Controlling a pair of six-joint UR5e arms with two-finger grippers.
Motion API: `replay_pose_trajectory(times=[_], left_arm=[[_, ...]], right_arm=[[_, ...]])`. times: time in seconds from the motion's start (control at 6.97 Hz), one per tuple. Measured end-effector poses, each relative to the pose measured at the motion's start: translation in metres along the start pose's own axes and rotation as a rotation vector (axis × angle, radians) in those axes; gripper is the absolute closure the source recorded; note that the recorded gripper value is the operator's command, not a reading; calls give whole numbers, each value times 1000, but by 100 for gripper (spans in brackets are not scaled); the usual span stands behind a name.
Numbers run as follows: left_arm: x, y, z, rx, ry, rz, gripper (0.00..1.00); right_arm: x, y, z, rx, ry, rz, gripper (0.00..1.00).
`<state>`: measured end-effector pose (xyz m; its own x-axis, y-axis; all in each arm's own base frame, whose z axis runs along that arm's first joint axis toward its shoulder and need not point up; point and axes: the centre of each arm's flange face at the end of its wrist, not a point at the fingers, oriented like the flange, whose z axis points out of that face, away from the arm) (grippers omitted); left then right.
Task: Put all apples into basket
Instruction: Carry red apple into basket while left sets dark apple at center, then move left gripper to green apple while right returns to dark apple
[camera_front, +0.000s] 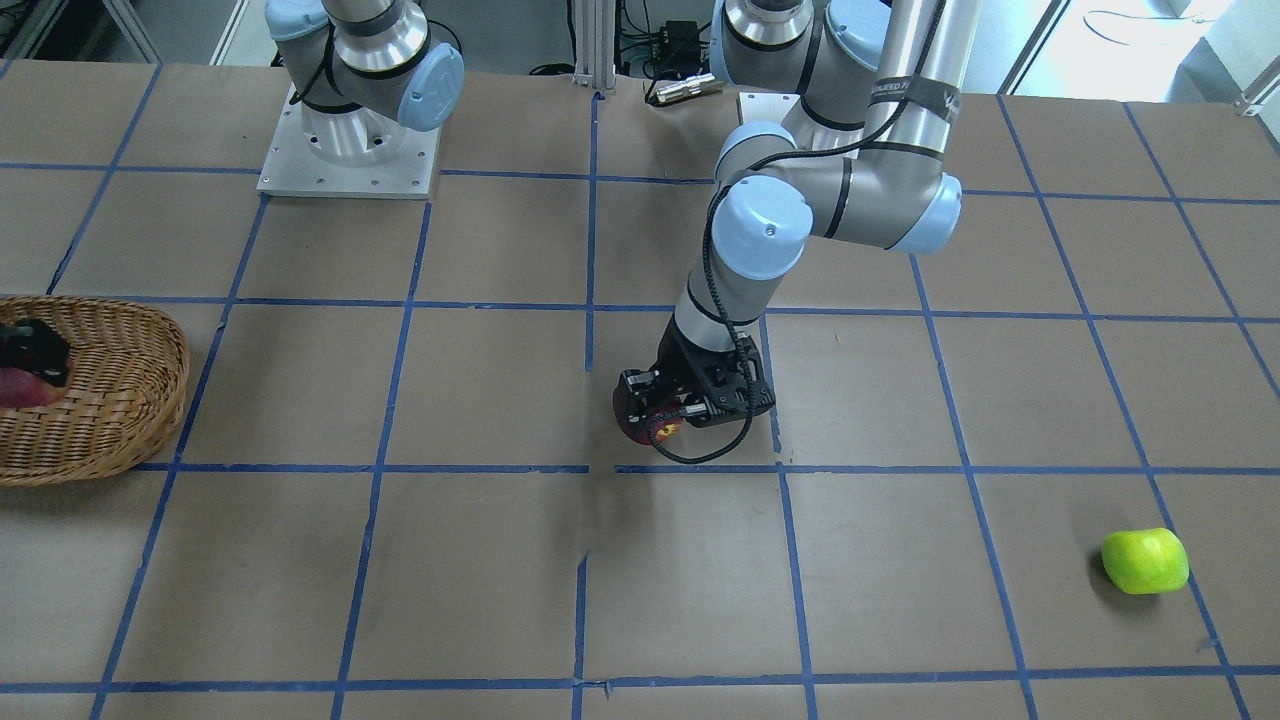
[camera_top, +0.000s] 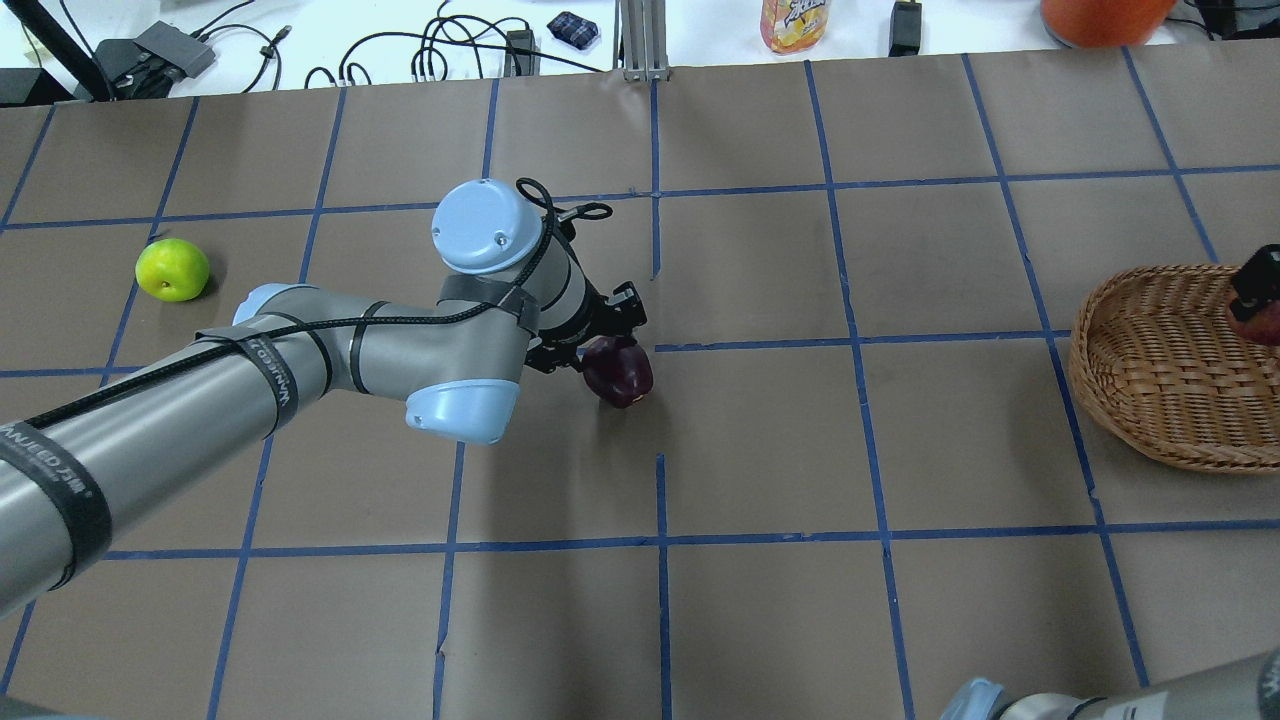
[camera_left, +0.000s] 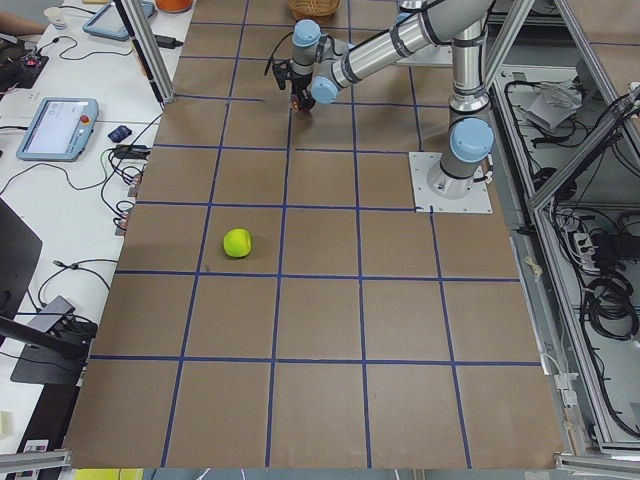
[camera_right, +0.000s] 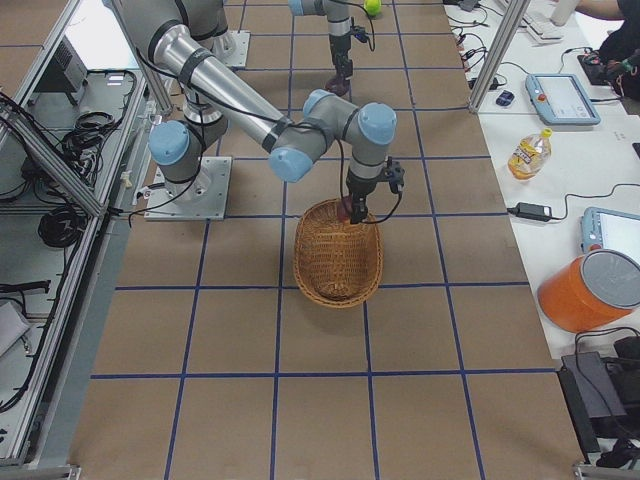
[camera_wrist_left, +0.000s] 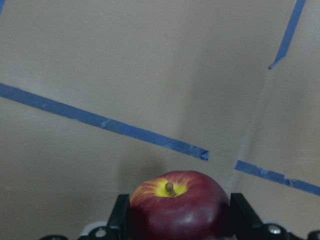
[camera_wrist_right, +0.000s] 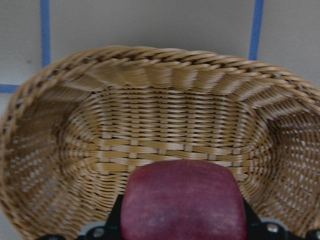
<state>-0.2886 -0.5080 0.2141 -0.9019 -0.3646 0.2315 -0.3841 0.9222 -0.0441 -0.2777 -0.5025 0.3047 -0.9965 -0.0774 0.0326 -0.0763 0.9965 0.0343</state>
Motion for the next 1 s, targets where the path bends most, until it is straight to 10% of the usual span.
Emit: replay_pose_trajectory(times=[0.29, 0.72, 1.0], left_arm=[[19, -12, -1, 31, 36, -41, 0], [-3, -79, -77, 106, 78, 56, 0], [-123, -161, -131, 89, -9, 269, 0]], right_arm=[[53, 21, 42, 30, -38, -9, 10], [67, 28, 51, 79, -60, -5, 0], [38, 34, 10, 68, -104, -18, 0]])
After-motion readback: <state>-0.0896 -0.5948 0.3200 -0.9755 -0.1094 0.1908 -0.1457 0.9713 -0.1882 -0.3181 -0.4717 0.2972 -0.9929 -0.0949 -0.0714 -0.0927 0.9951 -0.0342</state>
